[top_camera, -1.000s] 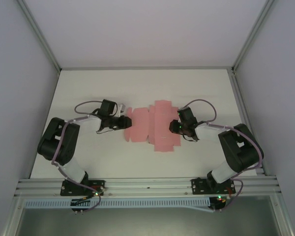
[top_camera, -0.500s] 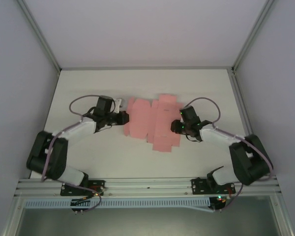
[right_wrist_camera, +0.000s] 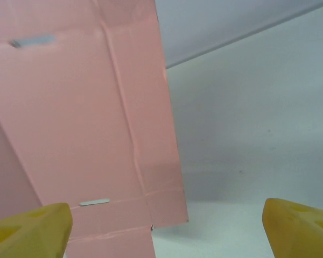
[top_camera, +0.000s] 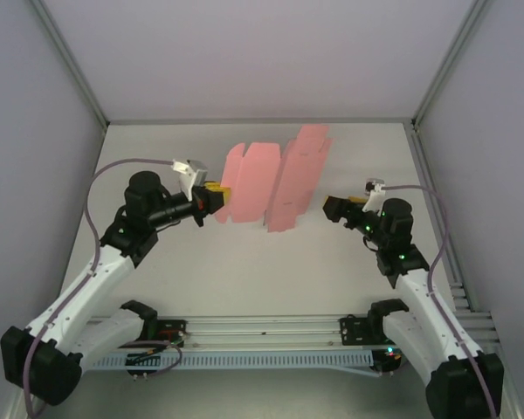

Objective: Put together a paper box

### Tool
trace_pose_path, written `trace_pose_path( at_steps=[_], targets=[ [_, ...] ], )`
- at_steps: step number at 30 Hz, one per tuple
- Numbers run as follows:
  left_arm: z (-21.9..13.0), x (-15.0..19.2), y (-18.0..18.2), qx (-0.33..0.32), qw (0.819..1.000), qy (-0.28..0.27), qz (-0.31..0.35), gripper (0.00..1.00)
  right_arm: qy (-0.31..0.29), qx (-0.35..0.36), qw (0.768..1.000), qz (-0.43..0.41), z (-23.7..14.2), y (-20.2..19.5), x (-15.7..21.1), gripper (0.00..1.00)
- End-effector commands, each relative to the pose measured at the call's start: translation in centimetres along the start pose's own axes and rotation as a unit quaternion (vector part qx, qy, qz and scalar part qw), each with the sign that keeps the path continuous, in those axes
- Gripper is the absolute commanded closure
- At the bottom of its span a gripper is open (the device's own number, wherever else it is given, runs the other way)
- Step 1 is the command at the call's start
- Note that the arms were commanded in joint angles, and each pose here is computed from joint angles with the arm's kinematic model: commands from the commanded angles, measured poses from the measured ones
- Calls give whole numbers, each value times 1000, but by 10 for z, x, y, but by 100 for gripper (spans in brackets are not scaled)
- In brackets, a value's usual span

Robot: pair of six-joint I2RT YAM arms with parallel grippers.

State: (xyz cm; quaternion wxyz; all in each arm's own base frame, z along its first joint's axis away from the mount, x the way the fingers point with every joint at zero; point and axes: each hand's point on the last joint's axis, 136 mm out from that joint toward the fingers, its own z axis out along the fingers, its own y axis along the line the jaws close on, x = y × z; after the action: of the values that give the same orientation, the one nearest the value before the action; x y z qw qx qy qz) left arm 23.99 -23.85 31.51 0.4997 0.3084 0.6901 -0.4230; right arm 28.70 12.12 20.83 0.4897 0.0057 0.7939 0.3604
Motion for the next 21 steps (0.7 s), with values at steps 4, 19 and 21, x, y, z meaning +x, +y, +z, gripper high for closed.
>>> trace_pose_path(
  at_steps=[4, 19, 21],
  targets=[
    [-12, -33, -32, 52, 996, -44, 51, 100, -22, -166, 986, -27, -2, 47, -20, 13],
    [-13, -30, 13, -69, 996, -53, -24, 100, -18, -181, 983, -30, -4, 52, -24, 100],
    [-10, -22, 20, -80, 995, -43, -35, 100, -5, -183, 982, -35, -6, 55, -21, 100]
  ],
)
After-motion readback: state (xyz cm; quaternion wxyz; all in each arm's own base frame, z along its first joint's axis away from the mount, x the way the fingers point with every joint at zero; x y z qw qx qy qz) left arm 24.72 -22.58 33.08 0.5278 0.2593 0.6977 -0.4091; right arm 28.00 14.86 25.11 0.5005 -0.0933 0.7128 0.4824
